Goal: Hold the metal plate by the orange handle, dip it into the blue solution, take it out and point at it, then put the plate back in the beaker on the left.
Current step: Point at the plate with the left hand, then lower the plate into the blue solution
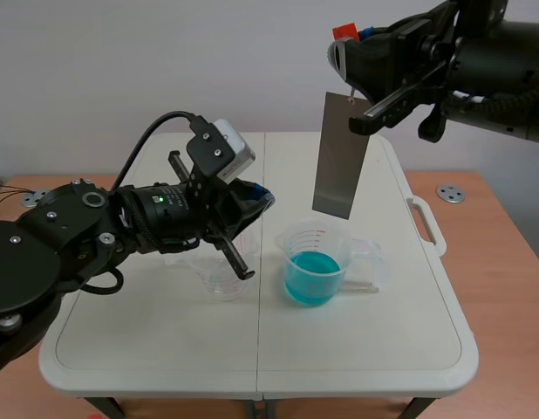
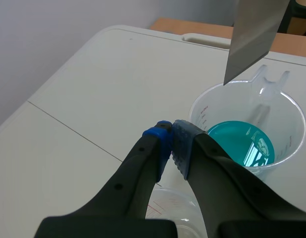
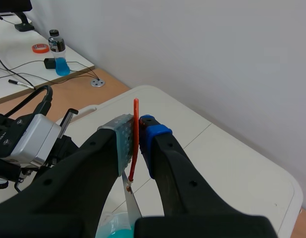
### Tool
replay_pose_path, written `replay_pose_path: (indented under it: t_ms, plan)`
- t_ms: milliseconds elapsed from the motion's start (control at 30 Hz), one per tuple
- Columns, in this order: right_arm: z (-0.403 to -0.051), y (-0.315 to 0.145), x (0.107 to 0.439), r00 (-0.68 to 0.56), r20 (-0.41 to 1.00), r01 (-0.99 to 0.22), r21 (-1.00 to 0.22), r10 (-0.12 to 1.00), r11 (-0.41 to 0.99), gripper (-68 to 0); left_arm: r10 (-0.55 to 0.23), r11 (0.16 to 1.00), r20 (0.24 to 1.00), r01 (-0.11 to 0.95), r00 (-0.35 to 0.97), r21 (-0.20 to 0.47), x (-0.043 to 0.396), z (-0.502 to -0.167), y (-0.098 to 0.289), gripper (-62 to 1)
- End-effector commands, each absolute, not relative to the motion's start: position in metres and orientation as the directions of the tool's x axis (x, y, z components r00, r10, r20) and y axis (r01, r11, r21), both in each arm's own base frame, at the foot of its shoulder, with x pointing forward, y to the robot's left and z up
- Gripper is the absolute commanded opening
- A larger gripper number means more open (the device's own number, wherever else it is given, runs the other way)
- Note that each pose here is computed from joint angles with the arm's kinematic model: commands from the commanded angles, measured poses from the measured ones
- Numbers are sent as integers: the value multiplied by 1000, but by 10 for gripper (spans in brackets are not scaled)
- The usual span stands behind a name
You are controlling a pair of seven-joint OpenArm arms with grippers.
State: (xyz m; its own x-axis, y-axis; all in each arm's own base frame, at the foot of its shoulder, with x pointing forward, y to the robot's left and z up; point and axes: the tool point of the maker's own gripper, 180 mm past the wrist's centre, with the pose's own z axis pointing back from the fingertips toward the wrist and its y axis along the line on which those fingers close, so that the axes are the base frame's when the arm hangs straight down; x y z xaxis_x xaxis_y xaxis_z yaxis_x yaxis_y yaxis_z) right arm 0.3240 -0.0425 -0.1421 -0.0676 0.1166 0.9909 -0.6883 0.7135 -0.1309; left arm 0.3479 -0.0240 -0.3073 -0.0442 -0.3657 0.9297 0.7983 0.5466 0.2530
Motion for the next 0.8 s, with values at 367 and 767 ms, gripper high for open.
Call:
replay_pose_path:
  t_ms: [367, 767]
  plan:
    - [-127, -41, 323, -114, 989, -690, -149, 98, 708, -664, -349, 747, 935, 619, 55, 243, 364, -291, 126, -582]
    - [-128, -40, 323, -112, 989, -691, -148, 98, 707, -664, -484, 831, 833, 438, 268, 342, 269, -313, 297, -582]
